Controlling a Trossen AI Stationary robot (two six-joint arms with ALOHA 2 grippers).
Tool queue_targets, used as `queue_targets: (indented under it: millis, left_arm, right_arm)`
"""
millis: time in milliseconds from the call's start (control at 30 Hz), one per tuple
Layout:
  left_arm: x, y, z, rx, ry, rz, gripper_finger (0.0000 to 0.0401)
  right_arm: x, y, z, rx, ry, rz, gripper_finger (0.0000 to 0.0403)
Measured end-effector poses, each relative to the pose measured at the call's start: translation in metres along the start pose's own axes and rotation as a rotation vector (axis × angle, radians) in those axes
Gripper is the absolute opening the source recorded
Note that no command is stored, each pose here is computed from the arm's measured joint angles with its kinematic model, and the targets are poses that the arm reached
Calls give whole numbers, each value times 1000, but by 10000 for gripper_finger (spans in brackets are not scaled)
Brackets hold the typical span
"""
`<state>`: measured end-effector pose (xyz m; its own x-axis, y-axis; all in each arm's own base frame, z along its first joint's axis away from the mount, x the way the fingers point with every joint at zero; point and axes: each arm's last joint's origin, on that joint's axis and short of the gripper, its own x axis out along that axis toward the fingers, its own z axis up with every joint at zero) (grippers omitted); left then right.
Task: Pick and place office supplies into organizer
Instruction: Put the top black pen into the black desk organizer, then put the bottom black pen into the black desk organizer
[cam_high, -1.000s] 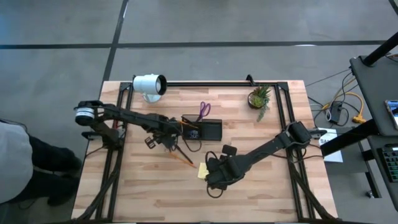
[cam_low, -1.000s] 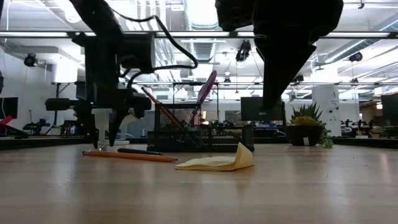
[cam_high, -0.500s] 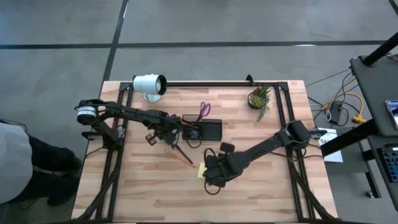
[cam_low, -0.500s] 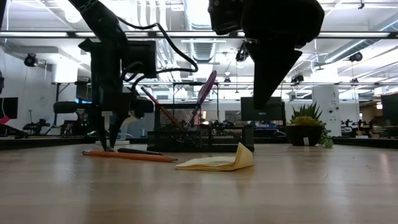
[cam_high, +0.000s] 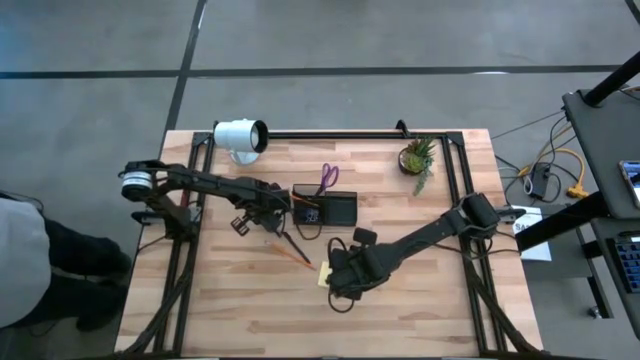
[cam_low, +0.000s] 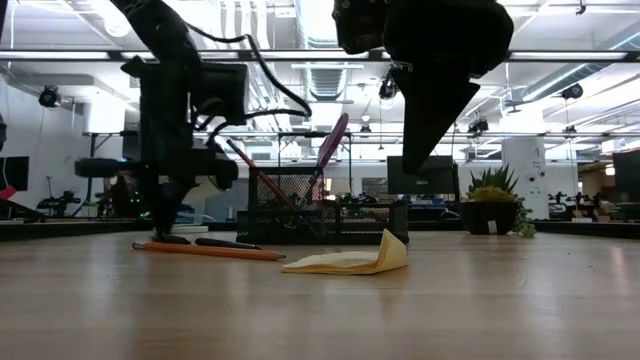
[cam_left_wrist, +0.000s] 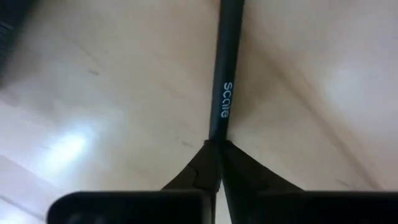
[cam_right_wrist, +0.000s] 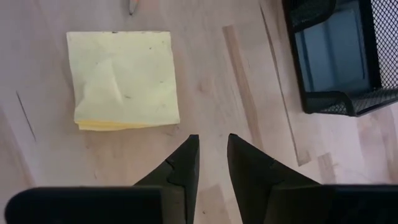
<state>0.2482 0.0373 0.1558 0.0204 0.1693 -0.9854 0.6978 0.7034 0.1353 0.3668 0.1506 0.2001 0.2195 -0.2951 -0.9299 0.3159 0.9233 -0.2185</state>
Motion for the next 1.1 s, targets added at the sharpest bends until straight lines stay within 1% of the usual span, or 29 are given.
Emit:
queue_targets:
  millis: [67, 233, 367, 467, 533, 600, 633, 733, 800, 867, 967, 1033, 1100]
  left_arm:
    - [-8, -3, 1, -5, 9, -7, 3]
    - [-43, -7, 7, -25, 18, 67, 3]
    - [-74, -12, 11, -39, -32, 139, 2]
    - [-81, -15, 9, -79, -52, 150, 1]
    - [-80, -19, 6, -119, -43, 115, 1]
    - [-78, -23, 5, -184, -72, 40, 1]
    - [-79, -25, 6, -228, -115, -9, 1]
    - [-87, -30, 13, -381, -297, -147, 0]
    - [-93, -32, 17, -489, -392, -141, 0]
    - [-95, -33, 15, -585, -473, -118, 0]
    - [-93, -40, 8, -725, -568, -110, 0]
    - [-89, -48, 1, -786, -615, -115, 0]
    - [-83, -58, -6, -836, -663, -119, 0]
  right_arm:
    - [0, 0, 0, 1, -1, -2, 72]
    - [1, -1, 1, 3, -10, -11, 72]
    - [1, -1, 1, 10, -16, -22, 72]
    - [1, -1, 1, 19, -18, -21, 72]
    - [0, 0, 0, 37, -18, -17, 72]
    - [-1, 2, -1, 58, -17, -5, 73]
    - [-1, 3, -1, 68, -17, 14, 72]
    - [-2, 13, 8, 97, -70, 144, 70]
    - [-1, 16, 22, 135, -147, 234, 69]
    - [1, 10, 36, 201, -198, 290, 68]
    - [10, -7, 50, 296, -208, 292, 68]
    - [16, -16, 56, 313, -205, 273, 68]
    - [22, -21, 62, 313, -203, 302, 68]
